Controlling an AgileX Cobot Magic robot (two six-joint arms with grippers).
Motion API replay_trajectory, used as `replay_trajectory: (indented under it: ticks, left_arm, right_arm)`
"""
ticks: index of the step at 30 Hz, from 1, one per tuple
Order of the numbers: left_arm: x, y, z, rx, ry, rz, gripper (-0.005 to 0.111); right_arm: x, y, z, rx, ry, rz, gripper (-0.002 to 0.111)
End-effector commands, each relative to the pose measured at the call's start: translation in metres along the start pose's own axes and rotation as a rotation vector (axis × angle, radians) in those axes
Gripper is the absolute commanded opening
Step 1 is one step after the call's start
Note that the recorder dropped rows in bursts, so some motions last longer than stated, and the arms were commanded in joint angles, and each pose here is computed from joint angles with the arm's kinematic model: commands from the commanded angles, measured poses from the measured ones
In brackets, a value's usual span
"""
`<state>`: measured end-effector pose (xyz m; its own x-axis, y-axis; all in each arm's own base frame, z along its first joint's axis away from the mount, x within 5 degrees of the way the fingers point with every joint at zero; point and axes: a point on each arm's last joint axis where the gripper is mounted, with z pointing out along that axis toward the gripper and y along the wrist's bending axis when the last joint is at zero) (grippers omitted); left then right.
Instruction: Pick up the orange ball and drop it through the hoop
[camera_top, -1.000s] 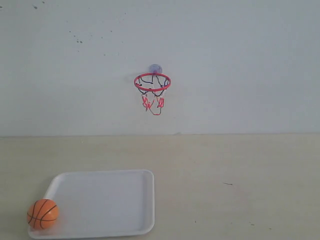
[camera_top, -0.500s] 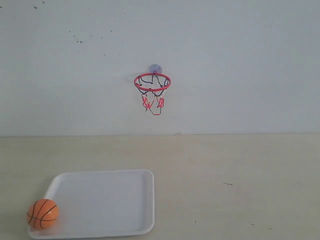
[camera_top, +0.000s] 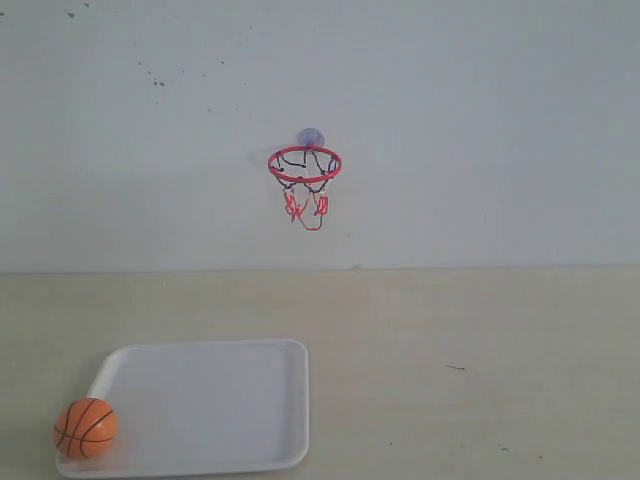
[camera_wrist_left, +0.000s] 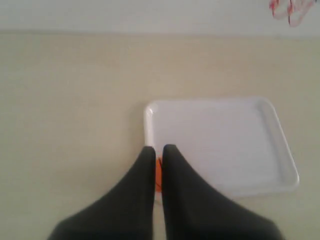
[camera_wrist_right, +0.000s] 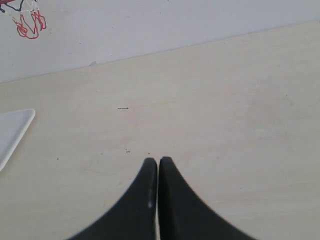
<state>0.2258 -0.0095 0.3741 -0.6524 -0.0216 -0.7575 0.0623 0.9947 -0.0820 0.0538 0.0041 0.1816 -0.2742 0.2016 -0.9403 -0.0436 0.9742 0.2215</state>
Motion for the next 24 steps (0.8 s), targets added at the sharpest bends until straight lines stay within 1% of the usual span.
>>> replay_trajectory:
  ticks: [1,5,7,11,13,15,17,24]
  left_arm:
    - [-0.001,-0.010,0.047,0.159,0.278,0.110,0.004]
    - [0.007,-0.007,0.083,0.211,0.387,0.252,0.006]
    - [0.009,-0.006,0.094,0.212,0.409,0.248,0.012]
    - [0.012,-0.006,0.114,0.227,0.419,0.210,0.039]
    - [0.016,-0.005,0.125,0.229,0.447,0.202,0.055]
    - [0.020,-0.004,0.137,0.231,0.478,0.195,0.066]
    - [0.025,-0.003,0.148,0.235,0.509,0.184,0.068]
    - [0.043,-0.002,0.183,0.244,0.600,0.169,0.068]
  right_arm:
    - [-0.002,0.000,-0.001,0.000,-0.017,-0.015,0.000]
    - [-0.002,0.000,-0.001,0.000,-0.017,-0.015,0.000]
    - [-0.002,0.000,-0.001,0.000,-0.017,-0.015,0.000]
    - [-0.002,0.000,-0.001,0.000,-0.017,-0.015,0.000]
    - [-0.002,0.000,-0.001,0.000,-0.017,-0.015,0.000]
    - [-0.002,0.000,-0.001,0.000,-0.017,-0.015,0.000]
    - [-0.002,0.000,-0.001,0.000,-0.017,-0.015,0.000]
    - [-0.002,0.000,-0.001,0.000,-0.017,-0.015,0.000]
